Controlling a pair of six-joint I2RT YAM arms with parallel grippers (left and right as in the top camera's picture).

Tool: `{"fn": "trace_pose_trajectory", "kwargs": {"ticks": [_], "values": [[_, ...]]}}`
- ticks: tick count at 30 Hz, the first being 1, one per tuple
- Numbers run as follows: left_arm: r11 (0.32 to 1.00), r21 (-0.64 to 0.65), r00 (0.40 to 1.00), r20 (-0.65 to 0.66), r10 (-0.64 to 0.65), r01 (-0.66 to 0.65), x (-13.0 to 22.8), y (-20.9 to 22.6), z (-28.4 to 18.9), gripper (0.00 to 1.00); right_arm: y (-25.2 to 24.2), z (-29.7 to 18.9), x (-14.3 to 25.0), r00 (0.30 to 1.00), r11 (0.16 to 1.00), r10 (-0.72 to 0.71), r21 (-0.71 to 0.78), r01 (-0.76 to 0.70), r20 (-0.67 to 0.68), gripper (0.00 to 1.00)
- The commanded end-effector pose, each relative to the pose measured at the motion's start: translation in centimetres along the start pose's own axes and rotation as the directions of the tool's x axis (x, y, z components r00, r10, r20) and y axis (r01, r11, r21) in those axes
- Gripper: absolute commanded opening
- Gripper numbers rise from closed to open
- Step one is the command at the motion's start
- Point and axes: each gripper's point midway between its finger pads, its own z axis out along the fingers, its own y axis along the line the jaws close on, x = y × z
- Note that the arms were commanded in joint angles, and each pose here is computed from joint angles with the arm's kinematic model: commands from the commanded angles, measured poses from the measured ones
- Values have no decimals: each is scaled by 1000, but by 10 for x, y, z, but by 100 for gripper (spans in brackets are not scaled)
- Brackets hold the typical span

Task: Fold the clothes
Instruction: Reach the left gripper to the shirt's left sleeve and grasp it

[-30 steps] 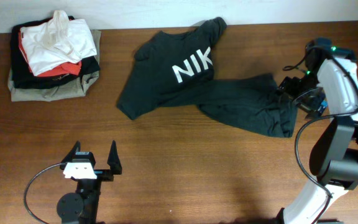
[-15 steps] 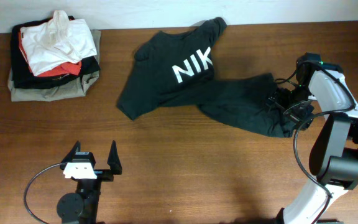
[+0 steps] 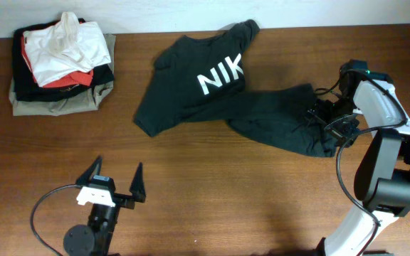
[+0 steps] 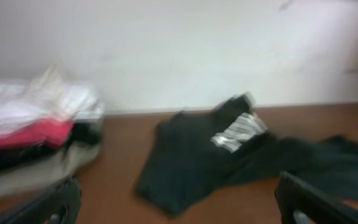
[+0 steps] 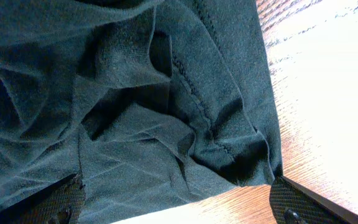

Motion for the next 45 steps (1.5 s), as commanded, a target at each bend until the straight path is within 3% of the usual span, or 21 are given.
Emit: {"fn": "trace_pose_trajectory", "kwargs": {"ticks": [1, 3, 8, 12, 16, 18, 23, 26, 29, 30, 32, 34, 38, 39, 42, 45], "values": [[983, 177, 995, 96, 41, -57, -23, -32, -4, 99, 2, 1, 1, 1000, 1000, 6, -7, -6, -5, 99], [979, 182, 986, 155, 62, -90, -39, -34, -7, 99, 2, 1, 1, 1000, 1000, 6, -7, -6, -5, 99], [974, 217, 993, 109, 47, -70, -51, -38, 0, 99, 2, 1, 2, 1000, 1000, 6, -7, -6, -6, 99], [961, 276, 1000, 22, 19, -24, -74, -42, 22, 99, 2, 1, 2, 1000, 1000, 6, -6, -6, -9, 99], [927, 354, 978, -200, -58, 128, -77, -43, 62, 99, 2, 1, 2, 1000, 1000, 6, -5, -6, -9, 99], [859, 426, 920, -374, -119, 285, -67, -52, 84, 99, 2, 1, 2, 1000, 1000, 2, -5, -2, -9, 99], [626, 619, 852, -503, -147, 474, -55, -78, 101, 99, 2, 1, 2, 1000, 1000, 2, -5, -2, -8, 99], [645, 515, 776, -598, -201, 565, -33, -77, 119, 99, 2, 1, 2, 1000, 1000, 2, -5, -2, -8, 99], [787, 292, 683, -699, -212, 543, -2, -71, 136, 99, 2, 1, 2, 1000, 1000, 2, -5, -2, -8, 99], [850, 208, 649, -736, -190, 485, 10, -65, 137, 99, 2, 1, 2, 1000, 1000, 2, -5, -2, -8, 99], [972, 16, 545, -831, -116, 233, 29, -43, 132, 99, 2, 1, 2, 1000, 1000, 2, -5, -2, -7, 99], [990, 37, 531, -846, -42, 138, 27, -47, 134, 99, 2, 1, 1, 1000, 1000, 2, -7, -2, -4, 99], [989, 73, 543, -840, -10, 131, 27, -62, 138, 99, 2, 1, 1, 1000, 1000, 2, -7, -2, -4, 99], [991, 39, 548, -836, -40, 132, 28, -59, 142, 99, 2, 1, 1, 1000, 1000, 2, -7, -2, -4, 99], [972, -225, 525, -820, -230, 75, 44, -26, 147, 99, 2, 1, 2, 1000, 1000, 2, -7, -2, -6, 99], [961, -276, 463, -849, -254, 22, 76, -16, 147, 99, 2, 1, 2, 1000, 1000, 2, -7, -2, -6, 99]]}}
